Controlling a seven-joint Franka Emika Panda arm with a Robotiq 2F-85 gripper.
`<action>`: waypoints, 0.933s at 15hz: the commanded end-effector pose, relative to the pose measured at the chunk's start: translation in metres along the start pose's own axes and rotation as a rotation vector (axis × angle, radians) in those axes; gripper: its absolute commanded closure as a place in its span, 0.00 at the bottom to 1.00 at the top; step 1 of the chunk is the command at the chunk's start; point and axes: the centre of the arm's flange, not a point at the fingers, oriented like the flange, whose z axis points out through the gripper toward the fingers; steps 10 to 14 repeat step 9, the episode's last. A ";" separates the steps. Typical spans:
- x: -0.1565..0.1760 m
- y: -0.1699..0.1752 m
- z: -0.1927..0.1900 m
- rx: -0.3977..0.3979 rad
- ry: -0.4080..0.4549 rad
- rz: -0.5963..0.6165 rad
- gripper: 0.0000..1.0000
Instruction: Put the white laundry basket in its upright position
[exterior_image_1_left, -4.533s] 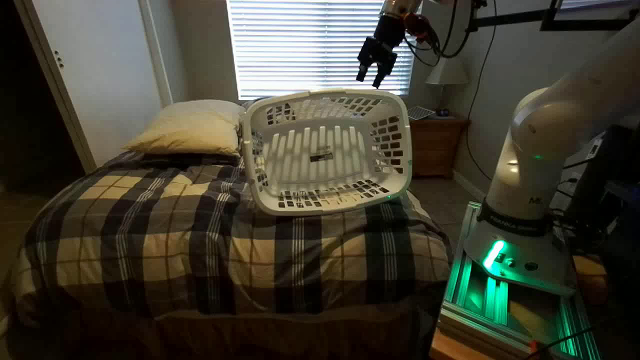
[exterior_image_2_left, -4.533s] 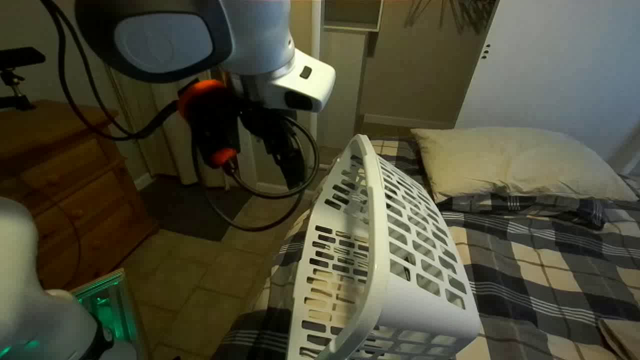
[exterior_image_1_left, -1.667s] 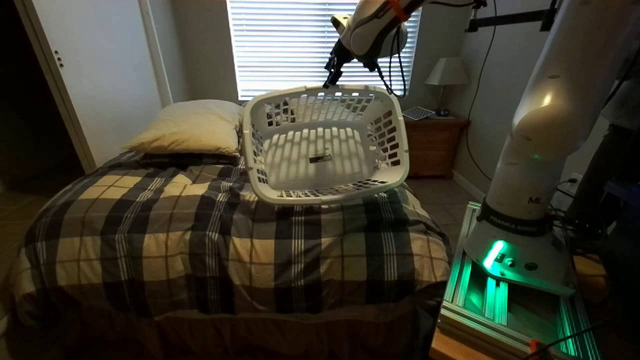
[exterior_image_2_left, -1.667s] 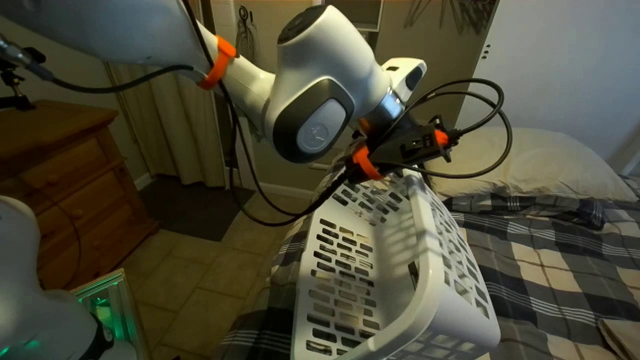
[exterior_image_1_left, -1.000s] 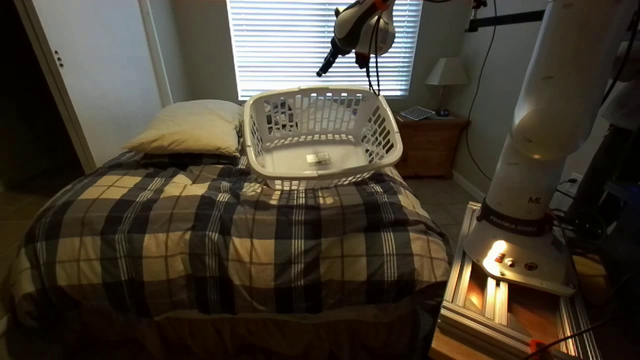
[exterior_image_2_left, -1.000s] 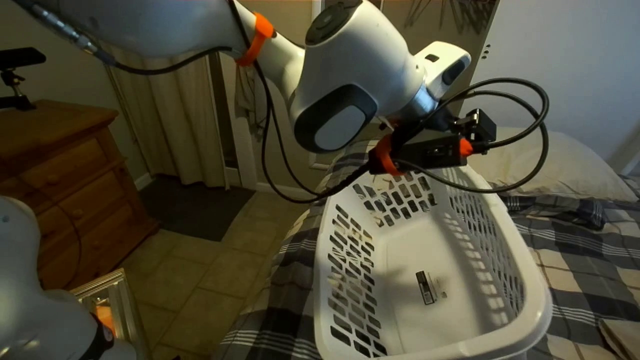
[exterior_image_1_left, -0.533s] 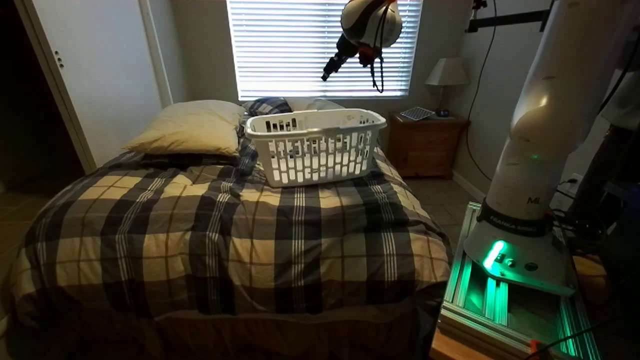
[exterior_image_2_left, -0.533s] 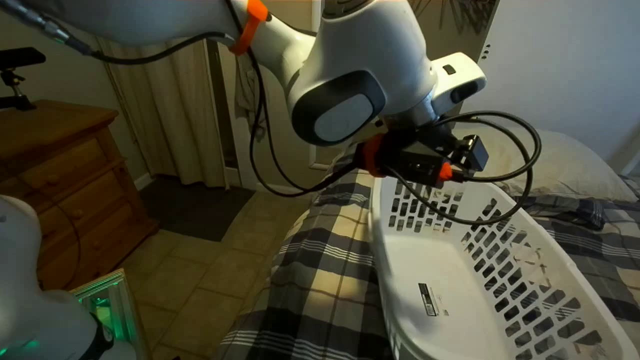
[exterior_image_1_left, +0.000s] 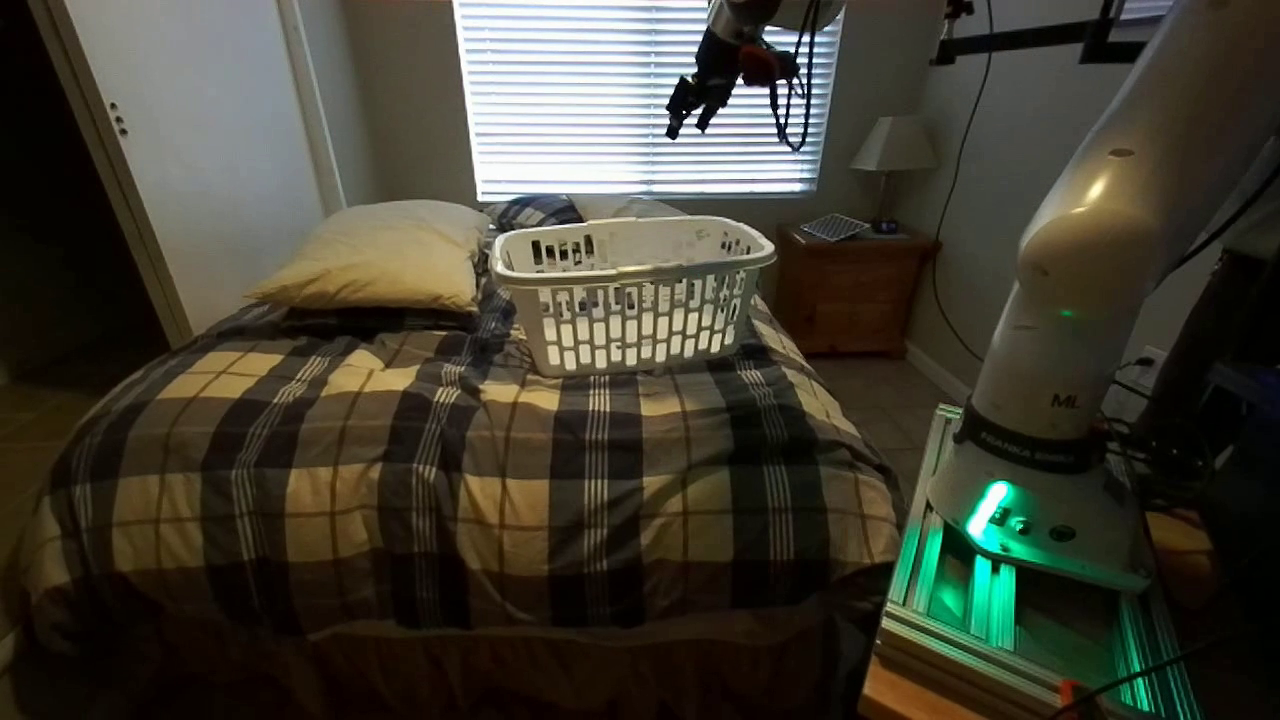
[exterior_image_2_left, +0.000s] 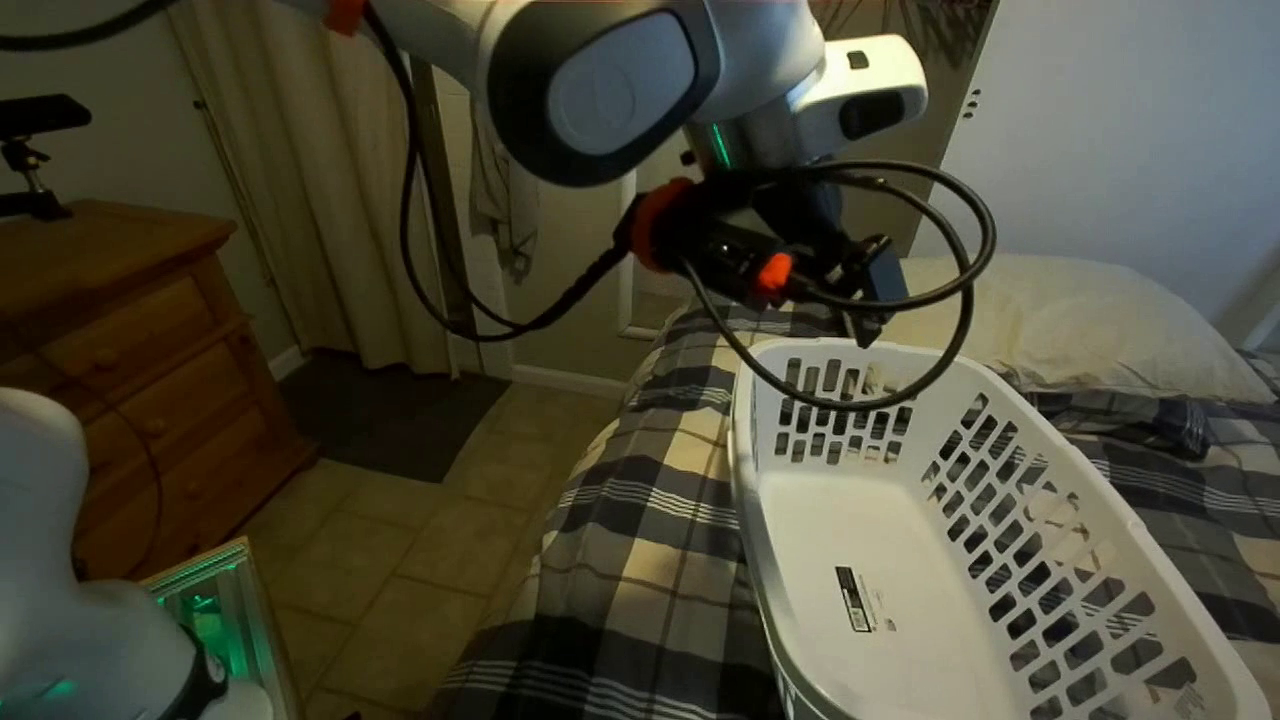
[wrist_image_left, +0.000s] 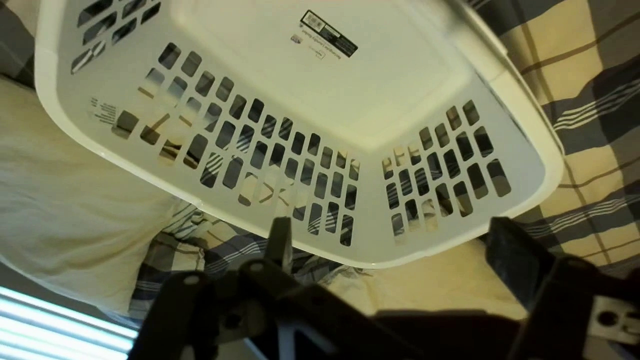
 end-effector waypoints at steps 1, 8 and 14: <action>-0.017 -0.017 -0.030 -0.009 -0.005 0.050 0.00; -0.006 -0.013 -0.026 0.013 0.014 0.026 0.00; -0.006 -0.013 -0.026 0.013 0.014 0.026 0.00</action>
